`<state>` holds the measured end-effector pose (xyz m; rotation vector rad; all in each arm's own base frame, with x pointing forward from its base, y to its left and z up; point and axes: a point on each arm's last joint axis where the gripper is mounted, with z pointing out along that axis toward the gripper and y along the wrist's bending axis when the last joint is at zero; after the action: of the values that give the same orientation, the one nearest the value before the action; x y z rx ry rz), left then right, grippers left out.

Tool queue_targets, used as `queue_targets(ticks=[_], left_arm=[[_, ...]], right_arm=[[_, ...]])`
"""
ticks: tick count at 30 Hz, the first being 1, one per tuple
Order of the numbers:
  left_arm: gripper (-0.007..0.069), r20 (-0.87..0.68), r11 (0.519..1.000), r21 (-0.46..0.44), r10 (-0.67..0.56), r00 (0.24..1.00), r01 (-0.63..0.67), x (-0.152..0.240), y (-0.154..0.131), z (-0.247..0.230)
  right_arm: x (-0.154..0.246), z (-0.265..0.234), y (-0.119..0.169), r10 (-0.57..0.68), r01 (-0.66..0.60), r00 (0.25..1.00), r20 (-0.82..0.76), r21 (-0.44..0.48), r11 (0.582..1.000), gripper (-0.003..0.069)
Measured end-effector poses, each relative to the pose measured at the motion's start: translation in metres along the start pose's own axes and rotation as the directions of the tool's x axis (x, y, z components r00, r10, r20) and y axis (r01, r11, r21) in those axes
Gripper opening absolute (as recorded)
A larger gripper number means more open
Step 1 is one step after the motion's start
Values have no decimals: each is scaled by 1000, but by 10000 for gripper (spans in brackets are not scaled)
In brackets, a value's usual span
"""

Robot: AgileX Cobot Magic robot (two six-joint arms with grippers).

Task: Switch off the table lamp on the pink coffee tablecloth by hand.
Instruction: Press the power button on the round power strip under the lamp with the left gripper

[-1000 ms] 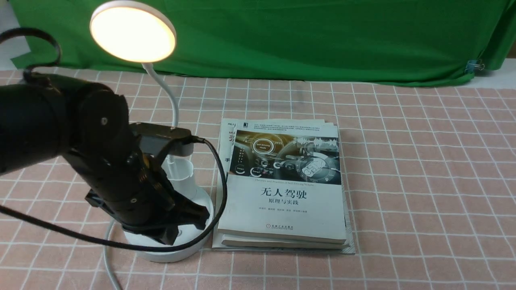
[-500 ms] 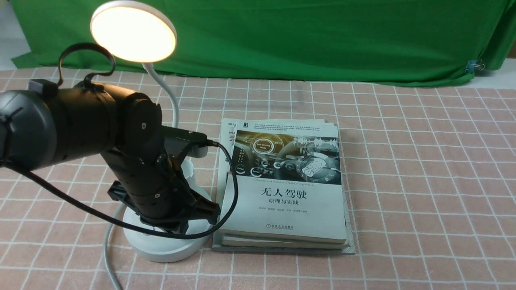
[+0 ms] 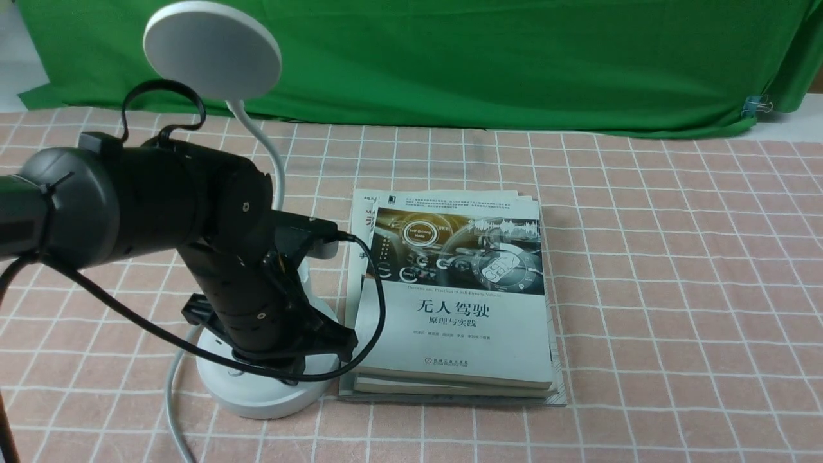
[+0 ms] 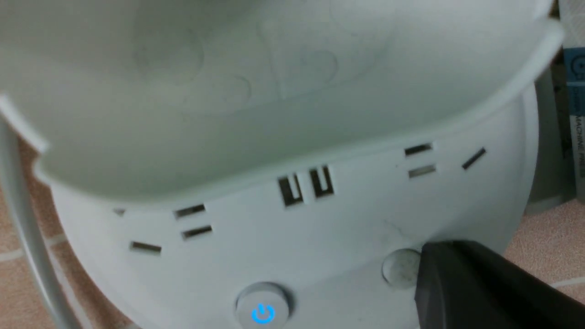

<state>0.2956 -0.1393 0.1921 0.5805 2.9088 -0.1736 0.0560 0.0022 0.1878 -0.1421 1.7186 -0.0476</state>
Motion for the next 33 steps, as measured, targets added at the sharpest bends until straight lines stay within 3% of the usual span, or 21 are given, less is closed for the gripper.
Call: queue_targets(ticks=[9, 21, 33], left_arm=[[-8, 84, 1000, -15, 8, 996, -7, 5, -1, -32], [-8, -4, 1000, -30, 9, 1000, -9, 1, 2, 0], [-8, 47, 999, -35, 10, 999, -9, 7, 1, -29]], right_arm=[[0, 0, 0, 0, 0, 1000, 0, 0, 1000, 240], [0, 0, 0, 0, 0, 1000, 0, 0, 1000, 240], [0, 0, 0, 0, 0, 1000, 0, 0, 1000, 240]])
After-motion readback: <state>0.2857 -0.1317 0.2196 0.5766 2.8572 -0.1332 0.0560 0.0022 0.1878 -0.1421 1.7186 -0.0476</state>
